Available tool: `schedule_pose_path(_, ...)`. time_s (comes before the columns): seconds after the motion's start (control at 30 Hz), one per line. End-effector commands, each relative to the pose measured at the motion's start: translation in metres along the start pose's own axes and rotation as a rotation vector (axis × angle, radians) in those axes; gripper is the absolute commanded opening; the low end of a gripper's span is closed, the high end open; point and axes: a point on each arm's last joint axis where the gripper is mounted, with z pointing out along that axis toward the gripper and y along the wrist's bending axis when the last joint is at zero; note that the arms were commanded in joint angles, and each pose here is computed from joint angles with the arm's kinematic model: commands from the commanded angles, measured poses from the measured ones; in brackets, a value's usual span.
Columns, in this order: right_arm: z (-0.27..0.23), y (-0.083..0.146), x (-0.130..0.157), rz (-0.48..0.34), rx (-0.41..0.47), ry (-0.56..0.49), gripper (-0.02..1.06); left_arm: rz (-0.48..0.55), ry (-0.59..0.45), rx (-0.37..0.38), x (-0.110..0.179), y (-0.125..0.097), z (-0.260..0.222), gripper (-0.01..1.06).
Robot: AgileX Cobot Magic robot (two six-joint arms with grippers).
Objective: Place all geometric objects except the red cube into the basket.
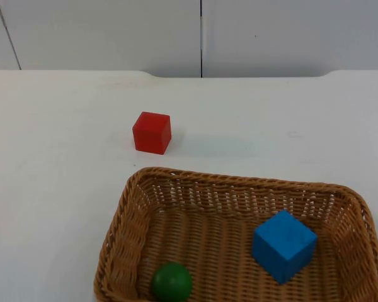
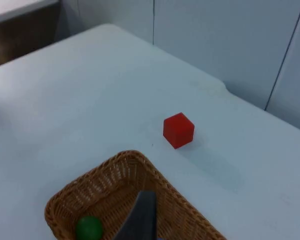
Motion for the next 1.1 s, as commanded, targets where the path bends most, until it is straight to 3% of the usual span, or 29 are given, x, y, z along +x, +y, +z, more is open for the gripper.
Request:
schedule_pose_path(0.0,-0.016,0.0,0.003,-0.007,0.0,-0.019,0.83,0.029,-0.064,0.057,0.003,-0.008,-0.017,1.05)
schedule_pose_path(0.2,-0.05,0.001,0.02,-0.005,0.002,-0.012,0.83,0.079,-0.218,0.08,0.026,-0.016,-0.059,1.05)
schedule_pose_path(0.37,-0.073,0.001,0.037,0.0,0.002,0.006,0.83,0.102,-0.287,0.081,0.052,-0.021,-0.08,1.05)
schedule_pose_path(0.57,-0.088,0.003,0.067,0.04,0.005,-0.017,0.83,0.047,-0.36,0.048,0.079,-0.02,-0.098,1.05)
schedule_pose_path(0.8,-0.094,0.006,0.108,0.075,0.004,0.009,0.83,0.017,-0.236,-0.013,0.091,-0.013,-0.089,1.05)
schedule_pose_path(0.93,-0.086,0.007,0.123,0.093,0.001,0.132,0.83,0.016,-0.199,-0.018,0.095,-0.012,-0.082,1.05)
schedule_pose_path(1.07,-0.079,0.008,0.131,0.092,0.004,0.17,0.83,0.025,-0.184,-0.033,0.097,-0.01,-0.077,1.05)
